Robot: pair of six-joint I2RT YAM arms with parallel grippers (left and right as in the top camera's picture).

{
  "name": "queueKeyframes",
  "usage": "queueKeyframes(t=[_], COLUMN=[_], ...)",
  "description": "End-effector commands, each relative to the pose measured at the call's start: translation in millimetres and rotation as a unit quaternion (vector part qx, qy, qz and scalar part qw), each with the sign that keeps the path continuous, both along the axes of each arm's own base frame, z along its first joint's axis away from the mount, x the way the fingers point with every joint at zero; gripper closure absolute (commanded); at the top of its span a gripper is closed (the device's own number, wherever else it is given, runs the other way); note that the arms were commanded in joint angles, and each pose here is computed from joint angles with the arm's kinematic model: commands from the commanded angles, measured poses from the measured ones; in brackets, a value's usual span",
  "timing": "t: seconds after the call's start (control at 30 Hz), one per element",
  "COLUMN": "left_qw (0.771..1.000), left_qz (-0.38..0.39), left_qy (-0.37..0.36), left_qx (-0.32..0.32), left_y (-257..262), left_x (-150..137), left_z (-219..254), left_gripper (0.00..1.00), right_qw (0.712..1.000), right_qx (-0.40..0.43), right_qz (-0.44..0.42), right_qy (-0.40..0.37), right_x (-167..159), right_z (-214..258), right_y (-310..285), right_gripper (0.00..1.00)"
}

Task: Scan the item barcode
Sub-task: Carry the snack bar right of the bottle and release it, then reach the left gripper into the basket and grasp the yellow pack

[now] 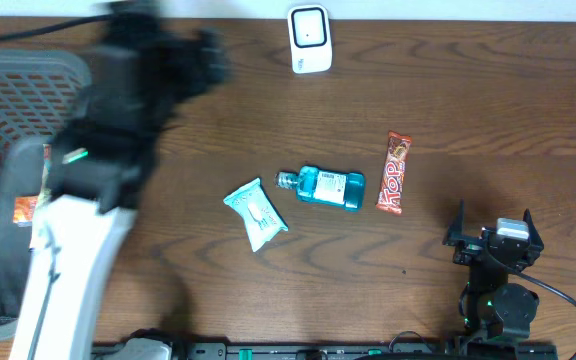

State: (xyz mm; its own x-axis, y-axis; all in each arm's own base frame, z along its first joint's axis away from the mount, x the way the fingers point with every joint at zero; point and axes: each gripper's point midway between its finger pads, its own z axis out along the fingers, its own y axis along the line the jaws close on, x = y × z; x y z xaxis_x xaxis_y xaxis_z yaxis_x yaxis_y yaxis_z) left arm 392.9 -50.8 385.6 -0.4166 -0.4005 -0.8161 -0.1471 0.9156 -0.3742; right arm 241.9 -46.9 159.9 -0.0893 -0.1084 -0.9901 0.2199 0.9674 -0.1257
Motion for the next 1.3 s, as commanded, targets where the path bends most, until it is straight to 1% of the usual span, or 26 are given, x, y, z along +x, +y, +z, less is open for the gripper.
queueKeyframes(t=[0.0,0.07,0.1,0.13,0.17,0.27,0.3,0.4,0.43,0.5,0.63,0.83,1.03,1.1,1.27], left_qw=[0.987,0.968,0.952,0.926,0.910,0.877,0.866,0.849,0.847,0.853,0.882,0.890,0.882,0.878,0.879], left_qz=[0.149,0.235,0.283,0.344,0.374,0.410,0.417,0.413,0.406,0.383,0.297,0.208,0.157,0.139,0.049], left_qy=[0.012,0.036,0.054,0.087,0.112,0.176,0.196,0.244,0.262,0.291,0.343,0.399,0.441,0.452,0.459], left_qx=[-0.049,-0.082,-0.101,-0.126,-0.141,-0.176,-0.192,-0.220,-0.221,-0.202,-0.129,-0.071,-0.061,-0.074,-0.120], left_y=[91,139,164,194,210,238,245,261,267,276,288,296,295,290,261], left_x=[-21,-39,-52,-70,-80,-97,-100,-98,-96,-90,-72,-61,-60,-59,-55], left_z=[-1,-14,-26,-47,-63,-105,-120,-158,-170,-192,-230,-281,-323,-338,-368], left_gripper=[0.09,0.06,0.05,0.04,0.04,0.03,0.00,0.00,0.00,0.00,0.00,0.00,0.00,0.00,0.00], right_qw=[1.000,1.000,1.000,1.000,1.000,1.000,1.000,1.000,1.000,1.000,1.000,1.000,1.000,1.000,1.000], right_qx=[-0.005,-0.005,-0.005,-0.005,-0.005,-0.005,-0.005,-0.005,-0.005,-0.005,-0.005,-0.005,-0.005,-0.005,-0.005], right_qz=[0.000,0.000,0.000,0.000,0.000,0.000,0.000,0.000,0.000,0.000,0.000,0.000,0.000,0.000,0.000], right_qy=[0.003,0.003,0.003,0.003,0.003,0.003,0.003,0.003,0.003,0.003,0.003,0.003,0.003,0.003,0.003], right_x=[0,0,0,0,0,0,0,0,0,0,0,0,0,0,0], right_z=[-1,-1,-1,-1,-1,-1,-1,-1,-1,-1,-1,-1,-1,-1,-1], right_y=[0,0,0,0,0,0,0,0,0,0,0,0,0,0,0], right_gripper=[0.01,0.01,0.01,0.01,0.01,0.01,0.01,0.01,0.01,0.01,0.01,0.01,0.01,0.01,0.01])
